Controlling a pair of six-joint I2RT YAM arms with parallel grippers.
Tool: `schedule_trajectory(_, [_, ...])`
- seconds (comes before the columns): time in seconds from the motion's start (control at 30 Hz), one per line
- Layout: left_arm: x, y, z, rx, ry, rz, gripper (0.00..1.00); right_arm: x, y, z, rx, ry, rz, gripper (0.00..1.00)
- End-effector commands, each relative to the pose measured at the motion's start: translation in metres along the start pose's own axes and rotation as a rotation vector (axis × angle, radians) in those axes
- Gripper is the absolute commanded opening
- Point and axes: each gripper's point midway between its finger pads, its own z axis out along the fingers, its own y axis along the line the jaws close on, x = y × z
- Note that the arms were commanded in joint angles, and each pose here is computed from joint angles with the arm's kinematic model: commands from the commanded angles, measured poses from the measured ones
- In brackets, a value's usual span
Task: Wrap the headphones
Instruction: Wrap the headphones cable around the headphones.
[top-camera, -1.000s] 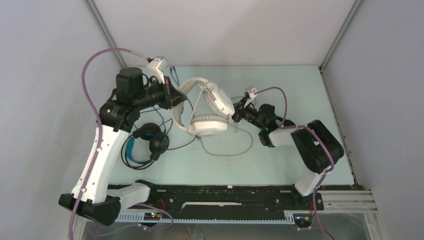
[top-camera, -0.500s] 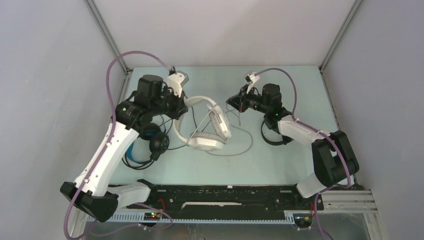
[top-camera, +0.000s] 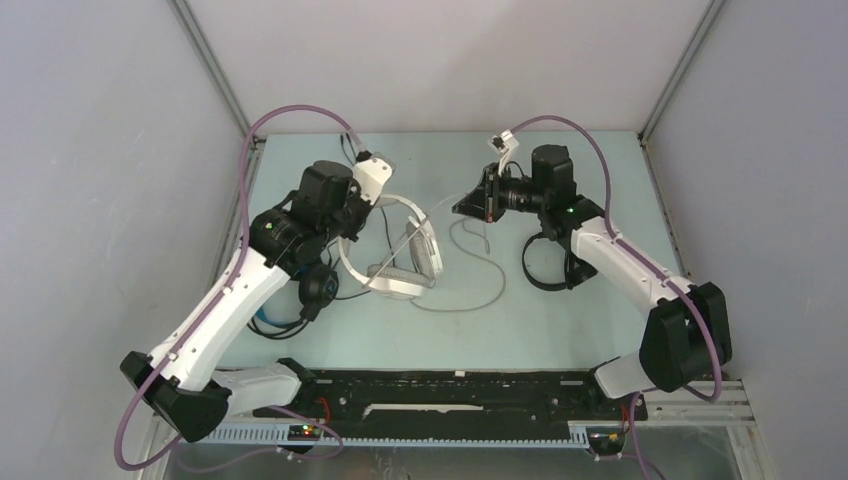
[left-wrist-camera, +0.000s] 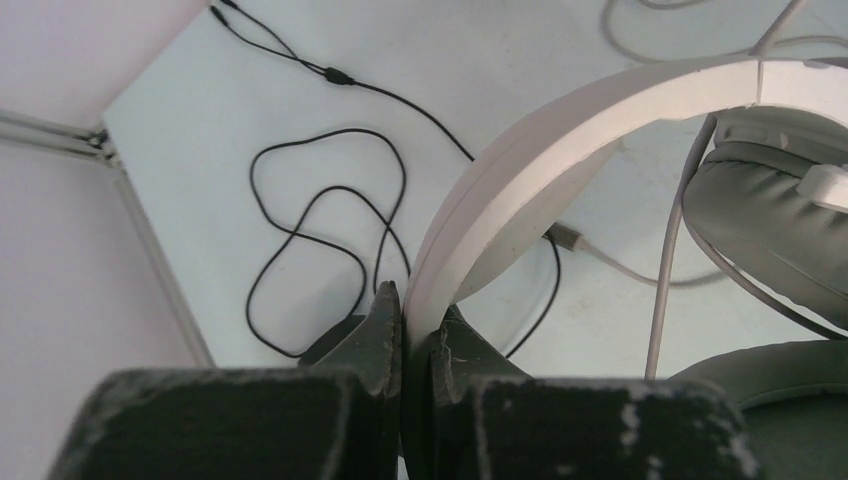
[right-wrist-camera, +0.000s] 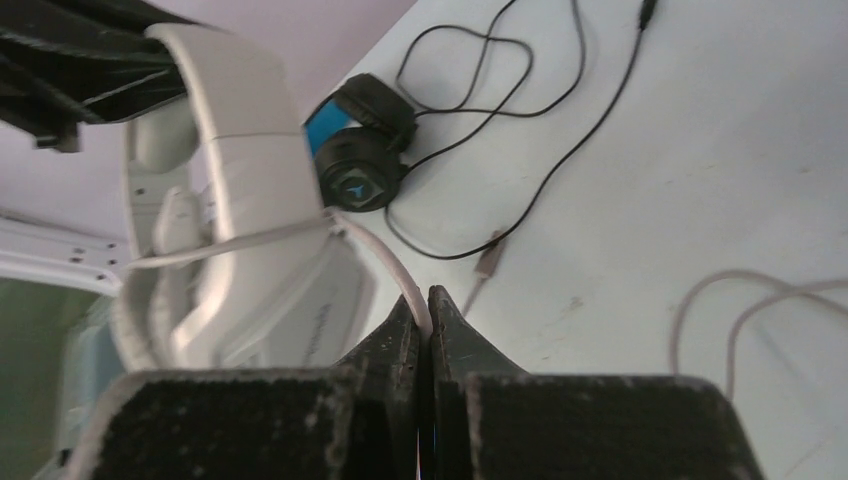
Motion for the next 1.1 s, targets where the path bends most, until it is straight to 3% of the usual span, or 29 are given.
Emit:
schedule_trajectory(0.0, [-0.015, 0.024, -0.004, -0.142, -0.069, 0.044, 0.00, -0.019, 0.047, -0.014, -0.134, -0.004, 0.054, 0.00])
schedule_trajectory(0.5, [-0.017, 0.047, 0.001, -0.326, -0.061, -0.045, 0.00, -0.027, 0.128, -0.001, -0.416, 0.005, 0.122, 0.04])
schedule_trajectory(1.07, [-0.019, 0.078, -0.008, -0.583, -0.111, -0.379, 0.00, -0.027, 0.173, 0.026, -0.523, -0.049, 0.110, 0.15])
